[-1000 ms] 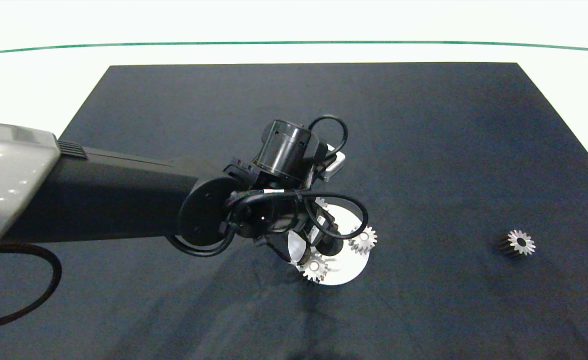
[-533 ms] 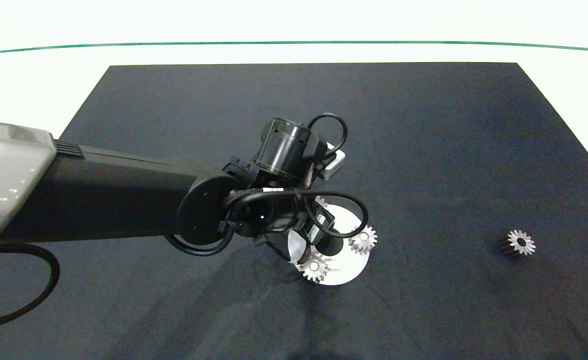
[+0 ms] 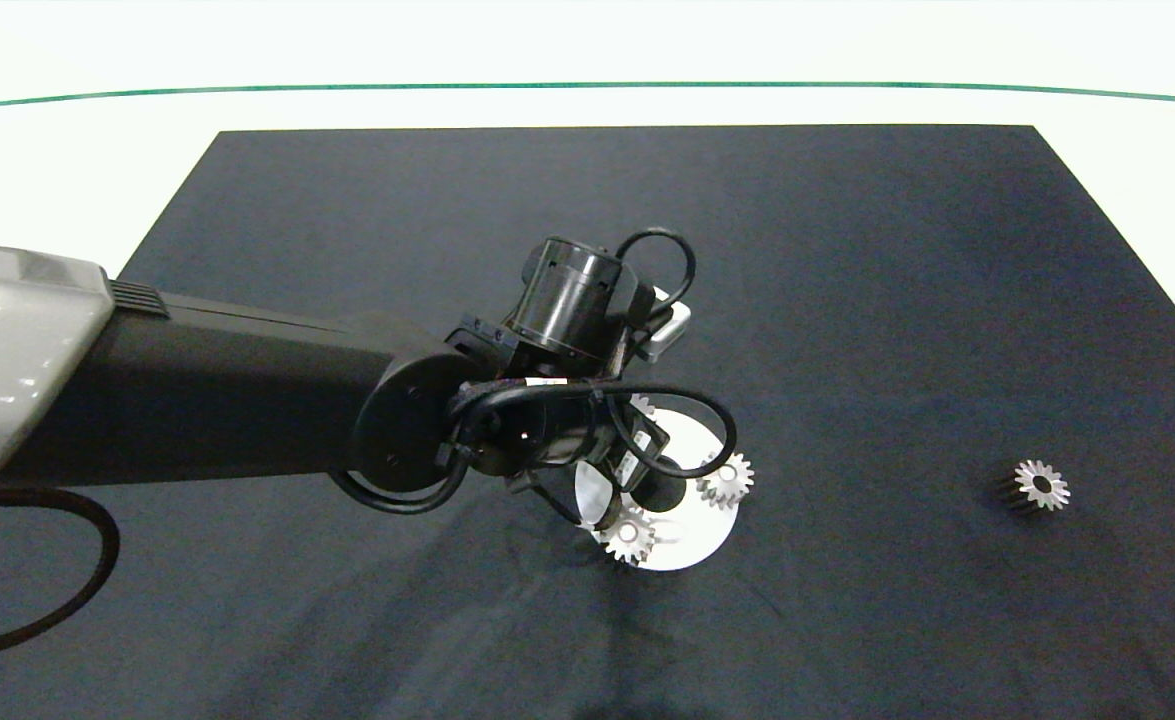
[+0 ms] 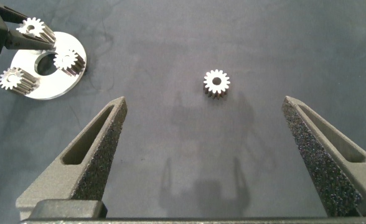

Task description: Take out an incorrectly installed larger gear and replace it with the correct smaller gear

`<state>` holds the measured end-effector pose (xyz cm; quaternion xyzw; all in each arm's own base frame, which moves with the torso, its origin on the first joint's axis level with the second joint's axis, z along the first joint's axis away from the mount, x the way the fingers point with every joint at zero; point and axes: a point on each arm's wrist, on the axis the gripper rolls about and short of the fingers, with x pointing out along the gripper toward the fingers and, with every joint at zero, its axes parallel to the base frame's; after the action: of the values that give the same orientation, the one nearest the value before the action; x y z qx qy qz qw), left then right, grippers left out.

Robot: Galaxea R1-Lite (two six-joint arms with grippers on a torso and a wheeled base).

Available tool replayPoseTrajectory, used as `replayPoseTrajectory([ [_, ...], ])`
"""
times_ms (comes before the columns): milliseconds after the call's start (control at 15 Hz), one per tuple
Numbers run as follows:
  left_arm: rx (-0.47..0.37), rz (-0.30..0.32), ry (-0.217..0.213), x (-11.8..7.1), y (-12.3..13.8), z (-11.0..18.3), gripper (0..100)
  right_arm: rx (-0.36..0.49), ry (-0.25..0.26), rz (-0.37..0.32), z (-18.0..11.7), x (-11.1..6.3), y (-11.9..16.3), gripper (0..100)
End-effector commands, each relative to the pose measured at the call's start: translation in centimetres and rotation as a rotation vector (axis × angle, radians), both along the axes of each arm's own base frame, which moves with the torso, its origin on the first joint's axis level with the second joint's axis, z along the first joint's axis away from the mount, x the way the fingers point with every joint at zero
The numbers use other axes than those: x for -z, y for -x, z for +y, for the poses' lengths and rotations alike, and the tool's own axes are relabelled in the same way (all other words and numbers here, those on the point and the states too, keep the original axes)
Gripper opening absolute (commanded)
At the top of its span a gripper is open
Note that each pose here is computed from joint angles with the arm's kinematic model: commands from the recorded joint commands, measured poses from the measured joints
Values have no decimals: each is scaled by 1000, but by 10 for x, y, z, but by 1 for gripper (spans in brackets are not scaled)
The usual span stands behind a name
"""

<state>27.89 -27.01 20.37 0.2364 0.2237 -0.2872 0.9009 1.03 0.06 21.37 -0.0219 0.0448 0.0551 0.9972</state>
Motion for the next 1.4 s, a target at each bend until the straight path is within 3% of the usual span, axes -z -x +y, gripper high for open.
replayPoseTrajectory([
  [67,0,1,-3,1,1,0,54,0,0,0,0,0,0,100],
  [733,4,7,-2,2,4,-1,35,0,1,2,0,0,0,100],
  [1400,-4,-4,0,1,10,0,34,0,2,0,0,0,0,100],
])
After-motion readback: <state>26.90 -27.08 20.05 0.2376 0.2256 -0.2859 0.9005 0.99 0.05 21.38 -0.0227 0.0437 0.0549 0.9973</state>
